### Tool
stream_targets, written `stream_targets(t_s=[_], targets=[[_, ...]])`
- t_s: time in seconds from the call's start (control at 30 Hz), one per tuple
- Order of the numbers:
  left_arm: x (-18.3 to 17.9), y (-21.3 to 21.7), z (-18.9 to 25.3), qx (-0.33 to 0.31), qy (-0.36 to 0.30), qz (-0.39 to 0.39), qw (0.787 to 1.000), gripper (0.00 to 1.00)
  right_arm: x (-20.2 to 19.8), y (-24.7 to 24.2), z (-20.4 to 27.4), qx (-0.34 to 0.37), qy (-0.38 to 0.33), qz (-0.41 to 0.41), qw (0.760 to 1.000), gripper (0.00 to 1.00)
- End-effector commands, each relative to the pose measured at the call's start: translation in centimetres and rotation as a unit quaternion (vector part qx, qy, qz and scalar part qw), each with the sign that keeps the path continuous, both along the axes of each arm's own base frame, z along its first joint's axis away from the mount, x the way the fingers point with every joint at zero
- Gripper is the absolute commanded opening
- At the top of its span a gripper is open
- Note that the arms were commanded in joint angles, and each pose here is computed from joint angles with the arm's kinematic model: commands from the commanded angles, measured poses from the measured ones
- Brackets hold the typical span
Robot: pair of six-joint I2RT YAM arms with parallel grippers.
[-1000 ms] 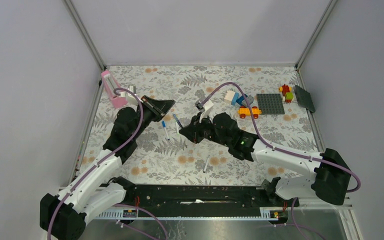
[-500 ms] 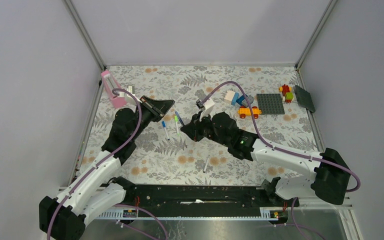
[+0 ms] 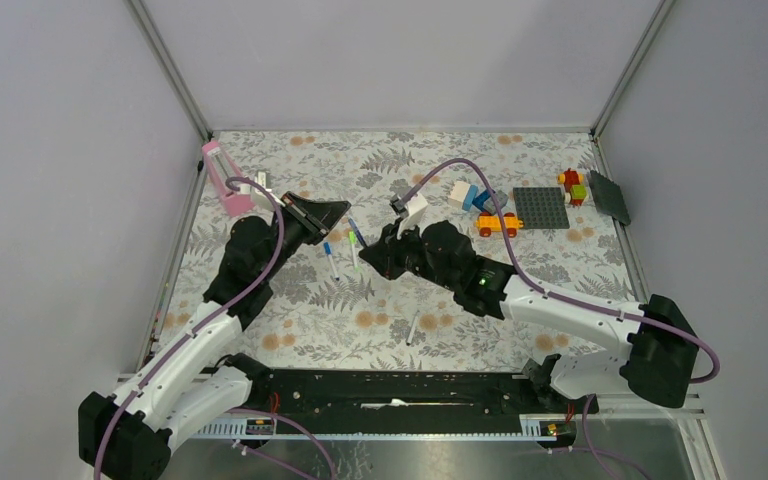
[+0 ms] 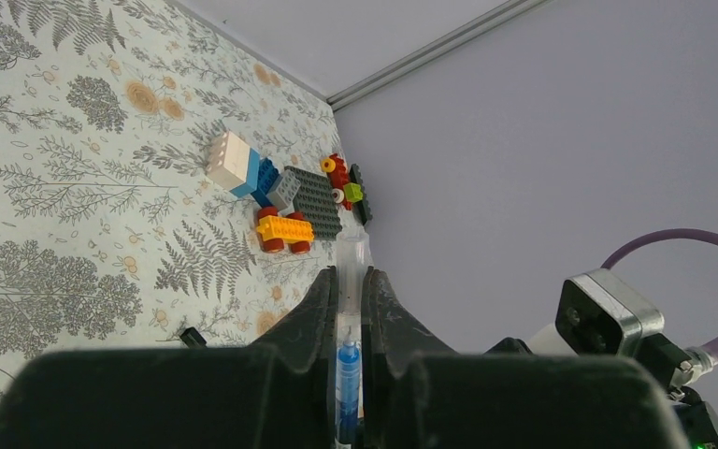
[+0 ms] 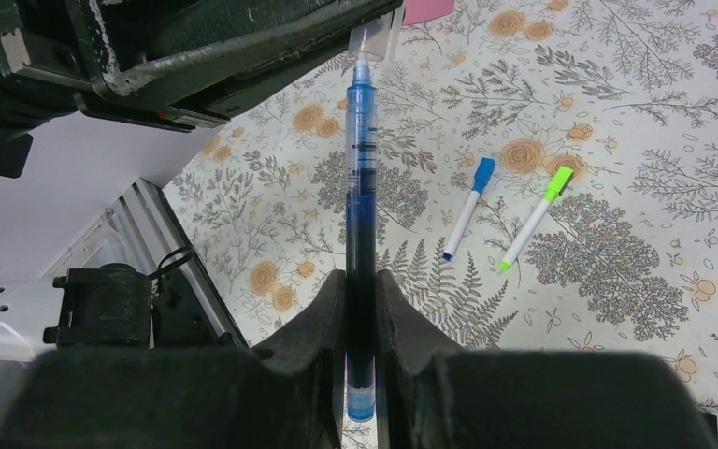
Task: Insert the pens into the pen caps
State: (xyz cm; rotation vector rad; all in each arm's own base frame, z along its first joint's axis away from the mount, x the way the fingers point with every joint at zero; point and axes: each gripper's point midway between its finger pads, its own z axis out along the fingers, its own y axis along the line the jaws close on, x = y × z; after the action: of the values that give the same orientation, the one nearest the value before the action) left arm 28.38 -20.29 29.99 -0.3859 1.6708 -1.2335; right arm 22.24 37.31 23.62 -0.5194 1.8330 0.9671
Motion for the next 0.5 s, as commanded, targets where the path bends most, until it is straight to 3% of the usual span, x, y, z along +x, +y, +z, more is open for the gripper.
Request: stream_targets(t_s=[0.0,0.47], targets=[[-0.28,-0.07,1.1,-0.006,-0.026,-0.009,1.0,0.0,0.71,0.79,2.7,0.024,-0.026,-0.009,0.999,0.0],[-0.4,-0.24,0.86,-0.002,-0.029,-0.016,0.999,0.0,1.61,1.08,3.49,0.028,-0.024,-0.029,0.999,0.0]])
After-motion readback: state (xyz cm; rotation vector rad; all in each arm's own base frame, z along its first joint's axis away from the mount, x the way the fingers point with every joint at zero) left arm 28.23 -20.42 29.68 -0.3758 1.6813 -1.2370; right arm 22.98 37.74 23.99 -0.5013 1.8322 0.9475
